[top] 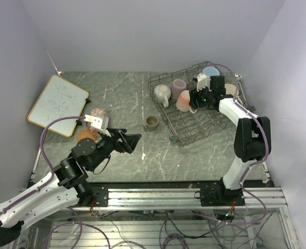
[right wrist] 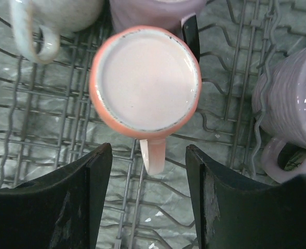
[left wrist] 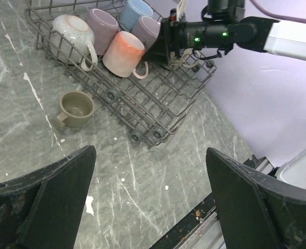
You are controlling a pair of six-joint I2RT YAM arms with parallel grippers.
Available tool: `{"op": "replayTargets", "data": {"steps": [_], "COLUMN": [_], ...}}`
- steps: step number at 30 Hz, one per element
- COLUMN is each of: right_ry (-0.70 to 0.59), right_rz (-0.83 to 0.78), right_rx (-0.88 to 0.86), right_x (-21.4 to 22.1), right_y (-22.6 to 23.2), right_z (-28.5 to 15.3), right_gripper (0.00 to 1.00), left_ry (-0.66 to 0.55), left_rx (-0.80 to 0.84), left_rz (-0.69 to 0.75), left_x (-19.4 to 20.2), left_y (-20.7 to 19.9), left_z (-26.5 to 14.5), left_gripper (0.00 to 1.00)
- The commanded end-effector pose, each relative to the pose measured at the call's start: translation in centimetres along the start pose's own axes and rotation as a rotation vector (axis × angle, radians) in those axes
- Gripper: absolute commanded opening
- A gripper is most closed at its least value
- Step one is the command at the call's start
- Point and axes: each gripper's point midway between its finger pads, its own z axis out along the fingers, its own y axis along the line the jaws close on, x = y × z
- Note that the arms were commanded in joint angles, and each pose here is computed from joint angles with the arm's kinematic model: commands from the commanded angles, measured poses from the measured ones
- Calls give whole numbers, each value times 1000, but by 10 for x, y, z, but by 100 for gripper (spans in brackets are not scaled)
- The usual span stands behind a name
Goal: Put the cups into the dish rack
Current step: Turn the cup upside down in the dish rack, then adjust the cup in the dish rack.
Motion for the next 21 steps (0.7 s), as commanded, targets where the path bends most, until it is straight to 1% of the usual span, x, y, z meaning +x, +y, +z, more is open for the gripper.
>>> {"op": "replayTargets", "data": {"steps": [1, 8, 14, 21], "right_ry": [-91, -203, -297, -416], "right_rz": [0, 6, 9, 4], "right_rx": [-38, -130, -216, -341], "right_x": [-26, -57, -79, -97], "right_y": [10, 41, 71, 110], "right_z": [-24, -71, -117, -169], "right_gripper": [58, 58, 59, 59], "left_ry": [-30, 9, 34, 55], "left_rx": [-39, -147, -254, -304], "left_rz": [33, 104, 173, 233], "left_x": [-15, -9, -13, -17], "left_y": [3, 22, 37, 42], "left_z": [2, 8, 10, 17], "left_gripper": [97, 97, 97, 97]}}
